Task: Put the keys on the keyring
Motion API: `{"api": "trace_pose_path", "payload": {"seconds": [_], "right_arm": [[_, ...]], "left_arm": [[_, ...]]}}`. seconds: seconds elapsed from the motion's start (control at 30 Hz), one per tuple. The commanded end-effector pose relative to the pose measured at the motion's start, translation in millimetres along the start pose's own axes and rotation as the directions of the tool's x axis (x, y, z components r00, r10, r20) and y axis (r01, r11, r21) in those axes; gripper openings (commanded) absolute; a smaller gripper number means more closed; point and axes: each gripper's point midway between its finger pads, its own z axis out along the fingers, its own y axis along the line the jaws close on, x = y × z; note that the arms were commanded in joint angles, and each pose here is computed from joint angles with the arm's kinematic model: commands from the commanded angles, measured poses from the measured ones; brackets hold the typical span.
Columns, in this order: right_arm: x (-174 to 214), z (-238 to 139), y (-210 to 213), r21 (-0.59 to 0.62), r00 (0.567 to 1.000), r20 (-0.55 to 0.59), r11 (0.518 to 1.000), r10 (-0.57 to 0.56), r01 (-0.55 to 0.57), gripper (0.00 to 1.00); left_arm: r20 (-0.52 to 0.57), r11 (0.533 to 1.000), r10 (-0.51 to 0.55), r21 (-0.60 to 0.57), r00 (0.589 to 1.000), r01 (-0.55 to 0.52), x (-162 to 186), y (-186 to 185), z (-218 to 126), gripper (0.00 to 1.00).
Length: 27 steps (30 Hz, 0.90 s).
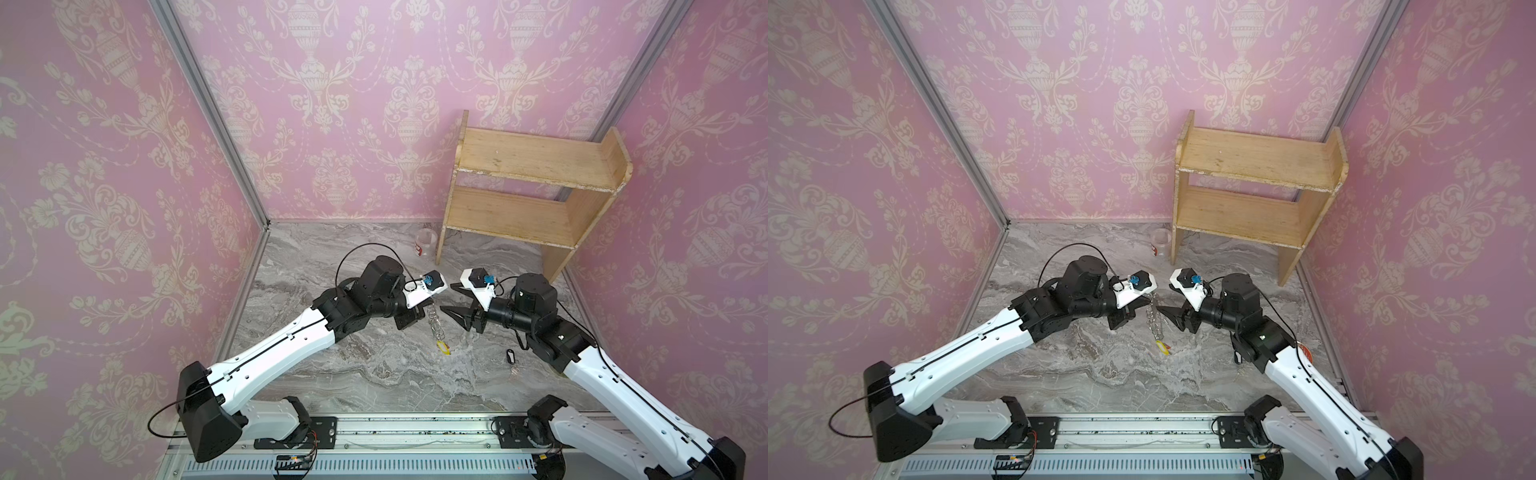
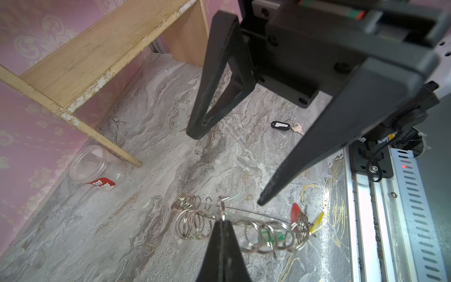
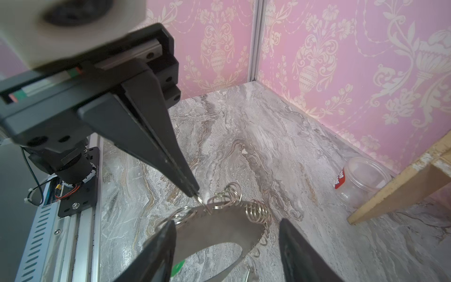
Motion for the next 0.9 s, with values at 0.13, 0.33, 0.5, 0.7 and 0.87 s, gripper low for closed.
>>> {"api": "trace_pose_path", "payload": {"seconds": [0.13,0.33,0.5,0.7,0.87], "right_arm": [[-10.5,-7.0,19.3,-0.078,0.994,0.057,0.992,-0.098,0.102,0.57],[-13.5,-8.6,34.2,-0.137,0.985,0.08,0.978,-0.15,0.16,0.41],[-5.3,-4.5,18.6,-0.039,0.993,0.007,0.992,-0.117,0.117,0.42],[35.9,0.6,-11.7,0.156,0.977,-0.105,0.974,0.184,-0.167,0.57],[79.9,-19.1,-32.9,0.387,0.895,-0.162,0.861,0.416,-0.33,0.69]], "left_arm": [[0.137,0.992,0.101,0.056,0.985,-0.11,-37.4,-14.4,-26.9,0.0],[0.15,0.988,0.132,0.065,0.98,-0.143,-42.2,-18.4,-35.6,0.0],[0.106,0.994,0.107,-0.002,0.989,-0.107,-26.9,-6.3,-26.2,0.0],[-0.083,0.975,-0.203,-0.111,0.976,0.193,36.4,13.9,13.5,0.42],[-0.253,0.912,-0.401,-0.203,0.88,0.357,95.5,15.3,45.2,0.57]]}}
